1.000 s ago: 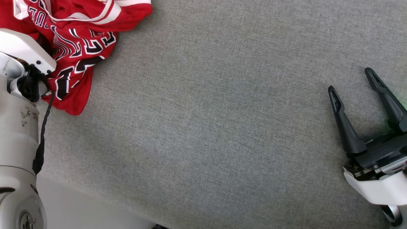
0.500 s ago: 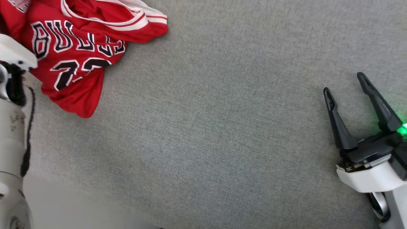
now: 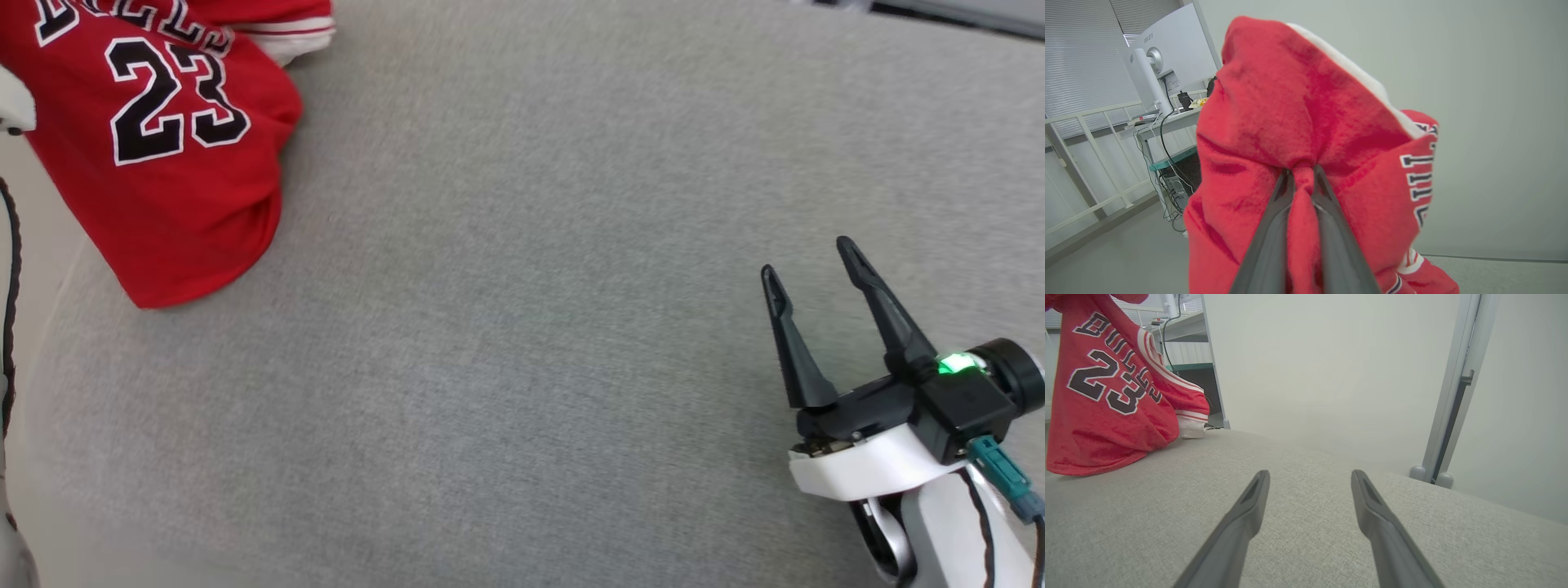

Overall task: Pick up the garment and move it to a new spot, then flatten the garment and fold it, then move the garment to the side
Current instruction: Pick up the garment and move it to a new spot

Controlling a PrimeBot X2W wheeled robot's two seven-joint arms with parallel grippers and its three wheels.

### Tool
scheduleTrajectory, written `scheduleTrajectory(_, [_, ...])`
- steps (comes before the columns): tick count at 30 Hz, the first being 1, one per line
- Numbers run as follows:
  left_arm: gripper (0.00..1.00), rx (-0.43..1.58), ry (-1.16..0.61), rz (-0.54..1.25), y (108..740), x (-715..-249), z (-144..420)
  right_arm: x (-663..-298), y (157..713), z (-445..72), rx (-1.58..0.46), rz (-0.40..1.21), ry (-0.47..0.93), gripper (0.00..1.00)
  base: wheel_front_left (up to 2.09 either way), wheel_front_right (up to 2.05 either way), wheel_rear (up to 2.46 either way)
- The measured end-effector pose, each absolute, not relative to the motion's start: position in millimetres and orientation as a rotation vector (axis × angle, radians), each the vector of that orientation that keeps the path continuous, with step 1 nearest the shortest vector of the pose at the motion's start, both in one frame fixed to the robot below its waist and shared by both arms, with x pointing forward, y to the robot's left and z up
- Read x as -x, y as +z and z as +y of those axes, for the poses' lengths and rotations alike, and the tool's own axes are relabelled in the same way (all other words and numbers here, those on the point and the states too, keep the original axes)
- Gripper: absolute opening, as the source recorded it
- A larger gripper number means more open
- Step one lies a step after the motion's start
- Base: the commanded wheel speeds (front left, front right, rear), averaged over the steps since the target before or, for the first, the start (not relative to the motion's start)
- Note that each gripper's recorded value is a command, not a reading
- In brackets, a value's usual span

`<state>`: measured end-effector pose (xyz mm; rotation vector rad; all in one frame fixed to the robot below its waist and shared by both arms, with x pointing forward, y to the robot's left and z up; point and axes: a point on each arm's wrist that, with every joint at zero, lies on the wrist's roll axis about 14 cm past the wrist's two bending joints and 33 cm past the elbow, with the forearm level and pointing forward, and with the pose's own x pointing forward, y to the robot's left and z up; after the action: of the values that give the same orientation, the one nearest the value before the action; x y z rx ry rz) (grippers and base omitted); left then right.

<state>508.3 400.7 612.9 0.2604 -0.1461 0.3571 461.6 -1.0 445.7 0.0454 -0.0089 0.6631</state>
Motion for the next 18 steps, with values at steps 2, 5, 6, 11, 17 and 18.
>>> scheduleTrajectory(2, [0.0,-0.268,0.333,-0.169,621,-510,392,-460,452,-3,-0.049,-0.019,0.652,1.0,0.0,0.0,0.0])
scheduleTrajectory(5, [0.0,-0.284,0.242,-0.223,642,-520,359,-455,466,-12,-0.057,-0.039,0.609,1.0,0.0,0.0,0.0])
scheduleTrajectory(6, [0.0,-0.288,0.208,-0.239,648,-524,346,-453,469,-16,-0.057,-0.044,0.592,1.0,0.0,0.0,0.0])
scheduleTrajectory(11, [0.0,-0.295,0.046,-0.318,677,-539,276,-445,485,-42,-0.057,-0.065,0.502,1.0,0.0,0.0,0.0])
scheduleTrajectory(17, [0.0,-0.272,-0.154,-0.354,685,-550,188,-436,500,-79,-0.047,-0.089,0.384,1.0,0.0,0.0,0.0])
scheduleTrajectory(18, [0.0,-0.261,-0.19,-0.355,683,-551,172,-434,502,-86,-0.044,-0.093,0.365,1.0,0.0,0.0,0.0])
